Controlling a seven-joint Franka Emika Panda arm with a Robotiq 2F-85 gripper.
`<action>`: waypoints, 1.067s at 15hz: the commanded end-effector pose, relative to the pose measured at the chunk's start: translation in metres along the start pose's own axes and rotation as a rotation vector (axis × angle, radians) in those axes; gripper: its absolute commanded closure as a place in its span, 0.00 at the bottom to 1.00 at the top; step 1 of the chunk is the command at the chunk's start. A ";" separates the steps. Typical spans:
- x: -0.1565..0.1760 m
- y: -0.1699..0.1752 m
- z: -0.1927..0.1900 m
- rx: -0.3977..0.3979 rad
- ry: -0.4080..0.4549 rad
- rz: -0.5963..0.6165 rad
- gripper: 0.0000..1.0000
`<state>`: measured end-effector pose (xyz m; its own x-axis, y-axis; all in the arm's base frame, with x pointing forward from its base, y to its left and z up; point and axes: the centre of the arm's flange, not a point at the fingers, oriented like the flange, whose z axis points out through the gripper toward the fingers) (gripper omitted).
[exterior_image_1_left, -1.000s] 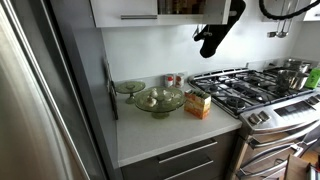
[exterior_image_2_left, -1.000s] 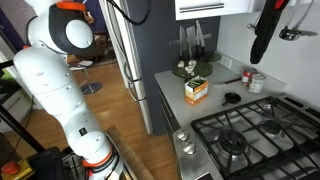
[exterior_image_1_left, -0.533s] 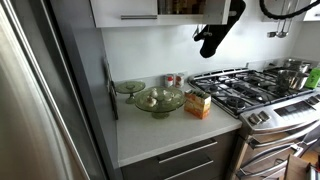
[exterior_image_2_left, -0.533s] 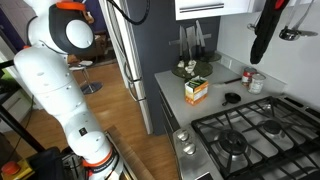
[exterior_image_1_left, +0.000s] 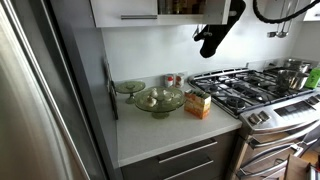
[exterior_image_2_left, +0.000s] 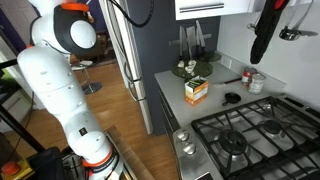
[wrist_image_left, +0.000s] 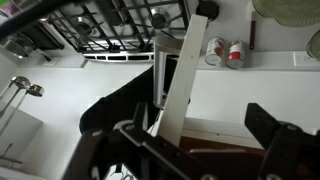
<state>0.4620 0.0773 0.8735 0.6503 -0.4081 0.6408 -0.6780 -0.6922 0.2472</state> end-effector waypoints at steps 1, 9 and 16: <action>0.000 -0.001 0.018 -0.012 0.035 -0.031 0.00; -0.007 0.016 0.030 -0.112 0.006 -0.083 0.00; -0.017 0.046 0.031 -0.226 -0.059 -0.118 0.00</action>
<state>0.4513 0.0420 0.8589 0.7177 -0.3661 0.5924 -0.6638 -0.6168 0.4230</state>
